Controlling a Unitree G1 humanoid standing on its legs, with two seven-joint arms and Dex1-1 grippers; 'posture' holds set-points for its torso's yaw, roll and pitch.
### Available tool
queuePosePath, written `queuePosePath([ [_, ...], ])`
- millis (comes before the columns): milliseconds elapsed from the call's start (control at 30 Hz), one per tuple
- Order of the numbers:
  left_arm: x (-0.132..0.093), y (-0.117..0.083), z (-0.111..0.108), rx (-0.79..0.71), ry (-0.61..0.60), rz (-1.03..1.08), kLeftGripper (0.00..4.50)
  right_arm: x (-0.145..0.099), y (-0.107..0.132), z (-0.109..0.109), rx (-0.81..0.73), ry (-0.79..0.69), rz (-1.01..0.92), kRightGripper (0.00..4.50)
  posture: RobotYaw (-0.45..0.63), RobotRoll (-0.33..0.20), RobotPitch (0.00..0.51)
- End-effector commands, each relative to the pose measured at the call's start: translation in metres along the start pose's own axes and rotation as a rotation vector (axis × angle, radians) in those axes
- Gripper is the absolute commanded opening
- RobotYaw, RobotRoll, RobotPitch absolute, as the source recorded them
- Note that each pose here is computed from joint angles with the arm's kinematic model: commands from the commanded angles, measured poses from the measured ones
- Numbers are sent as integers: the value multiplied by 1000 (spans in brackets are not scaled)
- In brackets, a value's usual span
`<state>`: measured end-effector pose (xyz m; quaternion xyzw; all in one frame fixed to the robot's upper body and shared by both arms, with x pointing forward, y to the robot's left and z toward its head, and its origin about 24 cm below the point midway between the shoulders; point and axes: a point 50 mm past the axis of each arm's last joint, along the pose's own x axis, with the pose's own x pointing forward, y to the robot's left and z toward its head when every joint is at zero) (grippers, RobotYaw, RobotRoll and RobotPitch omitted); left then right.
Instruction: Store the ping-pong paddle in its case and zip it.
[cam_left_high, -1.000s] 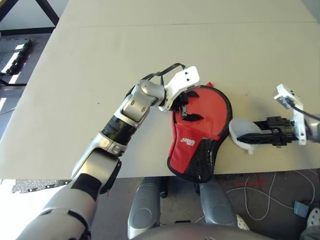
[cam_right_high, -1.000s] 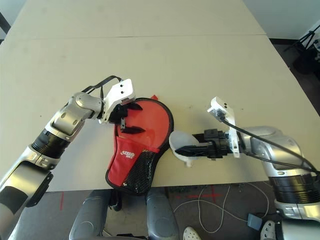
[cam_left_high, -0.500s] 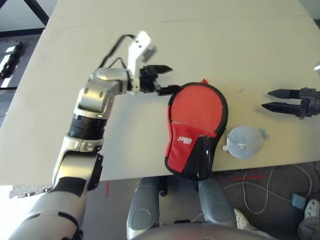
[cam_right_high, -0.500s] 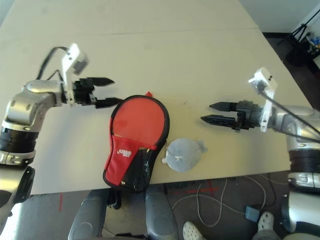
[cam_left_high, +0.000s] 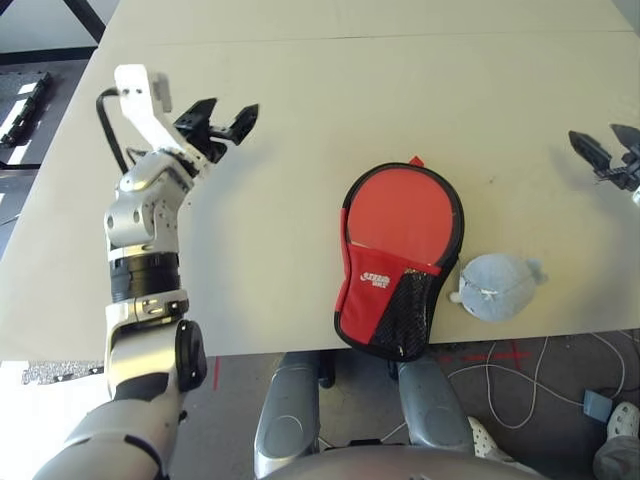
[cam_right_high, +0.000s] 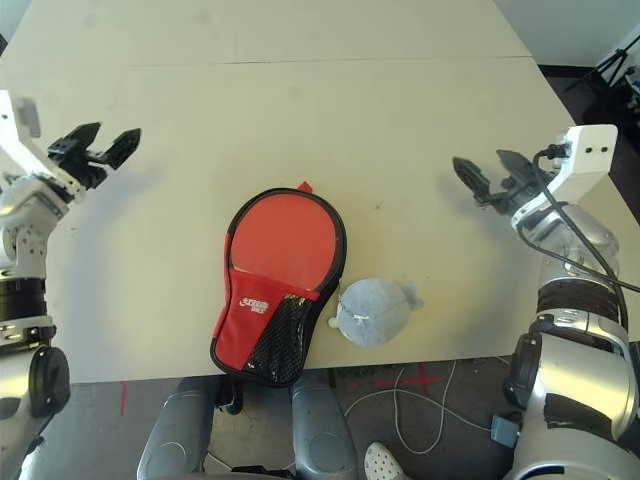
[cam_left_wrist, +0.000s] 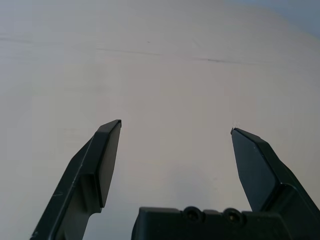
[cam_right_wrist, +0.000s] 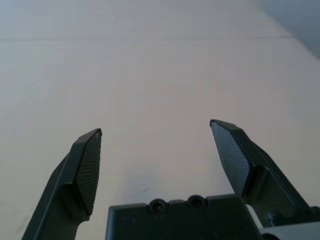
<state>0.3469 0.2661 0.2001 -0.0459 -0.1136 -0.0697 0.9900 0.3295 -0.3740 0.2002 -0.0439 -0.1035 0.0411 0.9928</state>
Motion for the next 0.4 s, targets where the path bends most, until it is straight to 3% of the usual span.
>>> queuePosePath([
  [33, -14, 18, -11, -13, -12, 139, 4500, -6, -11, 6, 14, -85, -100, 4457, -95, 0, 292],
  [400, -23, 28, -22, 4, -22, 213, 4500, -14, -18, 3, 27, -127, -187, 4457, -91, 0, 275],
])
